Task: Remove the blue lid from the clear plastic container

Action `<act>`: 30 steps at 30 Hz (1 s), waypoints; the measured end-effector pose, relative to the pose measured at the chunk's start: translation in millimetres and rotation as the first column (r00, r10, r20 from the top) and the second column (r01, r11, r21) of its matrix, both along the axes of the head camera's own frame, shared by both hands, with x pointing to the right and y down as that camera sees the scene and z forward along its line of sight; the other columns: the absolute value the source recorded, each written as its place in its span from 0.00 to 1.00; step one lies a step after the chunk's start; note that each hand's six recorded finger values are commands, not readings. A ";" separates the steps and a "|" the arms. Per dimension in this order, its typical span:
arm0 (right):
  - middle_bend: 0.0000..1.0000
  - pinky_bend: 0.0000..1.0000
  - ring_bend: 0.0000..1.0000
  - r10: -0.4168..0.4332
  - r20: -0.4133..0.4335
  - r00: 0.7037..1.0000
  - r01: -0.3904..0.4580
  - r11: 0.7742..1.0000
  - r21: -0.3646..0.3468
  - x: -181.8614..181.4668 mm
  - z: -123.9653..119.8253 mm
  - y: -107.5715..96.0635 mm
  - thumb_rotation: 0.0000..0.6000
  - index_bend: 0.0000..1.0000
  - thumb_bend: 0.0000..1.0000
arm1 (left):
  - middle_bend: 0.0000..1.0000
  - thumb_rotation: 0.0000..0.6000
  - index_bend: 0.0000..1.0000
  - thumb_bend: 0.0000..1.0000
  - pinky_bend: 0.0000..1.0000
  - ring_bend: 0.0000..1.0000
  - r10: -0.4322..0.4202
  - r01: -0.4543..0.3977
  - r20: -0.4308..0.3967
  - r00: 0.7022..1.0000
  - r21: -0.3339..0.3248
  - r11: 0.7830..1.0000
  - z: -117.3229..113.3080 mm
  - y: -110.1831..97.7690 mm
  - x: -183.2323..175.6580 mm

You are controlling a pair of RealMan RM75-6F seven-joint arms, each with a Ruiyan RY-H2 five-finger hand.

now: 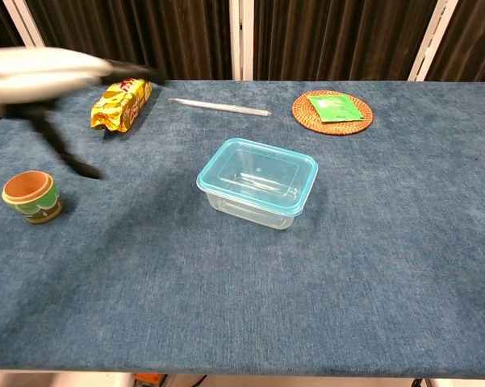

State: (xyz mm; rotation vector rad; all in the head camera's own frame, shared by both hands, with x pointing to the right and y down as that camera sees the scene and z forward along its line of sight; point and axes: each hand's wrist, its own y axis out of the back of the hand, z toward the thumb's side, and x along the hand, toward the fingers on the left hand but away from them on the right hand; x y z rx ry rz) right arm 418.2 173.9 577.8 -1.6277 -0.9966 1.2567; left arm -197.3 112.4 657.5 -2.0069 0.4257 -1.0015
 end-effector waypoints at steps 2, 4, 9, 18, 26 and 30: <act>0.10 0.00 0.00 -0.017 0.003 1.000 0.017 1.000 -0.003 -3.1 1.1 -2.8 1.00 0.00 0.03 | 0.01 1.00 0.03 0.00 0.06 0.00 0.056 -0.057 -0.022 0.998 -0.045 0.997 9.5 -2.2 32.0; 0.10 0.00 0.00 -0.025 0.008 1.000 0.025 1.000 -0.005 -4.7 1.9 -4.5 1.00 0.00 0.03 | 0.01 1.00 0.03 0.00 0.06 0.00 0.100 -0.103 -0.037 0.994 -0.081 0.991 18.1 -2.9 59.2; 0.10 0.00 0.00 -0.041 0.016 0.999 0.041 0.999 -0.012 -8.1 4.4 -6.5 1.00 0.00 0.03 | 0.00 1.00 0.03 0.00 0.07 0.00 0.133 -0.139 -0.048 0.990 -0.135 0.981 29.2 -8.9 96.0; 0.10 0.00 0.00 -0.104 0.051 0.993 0.105 0.994 -0.026 -25.7 11.4 -11.3 1.00 0.00 0.03 | 0.00 1.00 0.03 0.00 0.10 0.00 0.132 -0.137 -0.036 0.991 -0.237 0.962 43.6 -19.9 131.5; 0.10 0.00 0.00 -0.222 0.124 0.967 0.228 0.973 -0.043 -62.6 28.1 -19.1 1.00 0.00 0.03 | 0.00 1.00 0.03 0.00 0.11 0.00 0.117 -0.113 -0.007 0.993 -0.307 0.945 55.3 -20.8 136.8; 0.09 0.00 0.00 -0.270 0.146 0.952 0.280 0.959 -0.049 -79.2 37.8 -22.8 1.00 0.00 0.03 | 0.08 1.00 0.09 0.00 0.17 0.07 0.083 -0.084 -0.017 0.996 -0.324 0.942 56.3 -23.6 138.2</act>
